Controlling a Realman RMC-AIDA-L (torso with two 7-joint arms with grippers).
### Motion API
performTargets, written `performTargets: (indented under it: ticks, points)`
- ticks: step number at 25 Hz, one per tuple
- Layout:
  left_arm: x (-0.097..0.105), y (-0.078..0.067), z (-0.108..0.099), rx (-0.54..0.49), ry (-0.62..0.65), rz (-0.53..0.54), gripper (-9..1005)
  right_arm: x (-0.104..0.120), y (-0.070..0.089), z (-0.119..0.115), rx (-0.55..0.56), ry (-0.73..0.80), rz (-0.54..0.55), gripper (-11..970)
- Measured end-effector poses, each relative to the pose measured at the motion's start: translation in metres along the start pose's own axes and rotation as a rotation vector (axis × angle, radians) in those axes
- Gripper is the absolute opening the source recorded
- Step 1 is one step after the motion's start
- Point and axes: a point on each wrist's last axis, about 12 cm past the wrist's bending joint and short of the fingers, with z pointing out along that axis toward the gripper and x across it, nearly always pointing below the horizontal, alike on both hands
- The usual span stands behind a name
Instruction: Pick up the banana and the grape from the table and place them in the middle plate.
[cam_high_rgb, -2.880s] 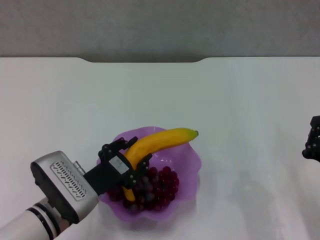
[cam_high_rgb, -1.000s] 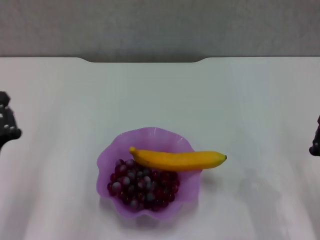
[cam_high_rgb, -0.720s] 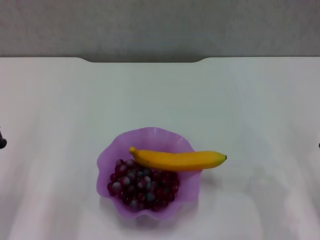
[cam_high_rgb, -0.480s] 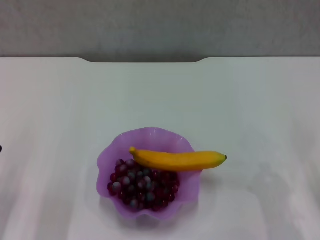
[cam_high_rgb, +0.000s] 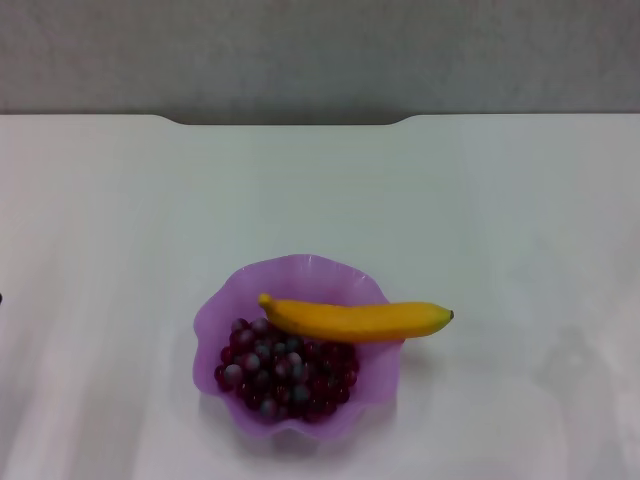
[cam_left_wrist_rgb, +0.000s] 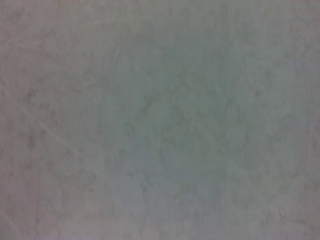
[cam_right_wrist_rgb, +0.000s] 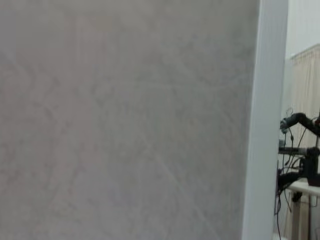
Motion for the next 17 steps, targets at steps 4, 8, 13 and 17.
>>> performTargets:
  ticks: [4, 8, 13, 17]
  points:
    - [0.000, 0.001, 0.001, 0.000, 0.003, 0.007, 24, -0.007, 0.005, 0.012, -0.020, -0.032, -0.012, -1]
    - [-0.002, 0.001, 0.006, 0.010, -0.003, 0.015, 24, -0.010, 0.008, 0.022, -0.043, -0.039, -0.037, -1]
    - [-0.007, 0.000, 0.014, 0.020, -0.020, -0.015, 24, -0.009, 0.011, 0.029, -0.060, -0.029, -0.063, -1]
    - [-0.008, 0.000, 0.019, 0.027, -0.012, -0.012, 24, -0.012, 0.014, 0.033, -0.070, -0.037, -0.066, -1]
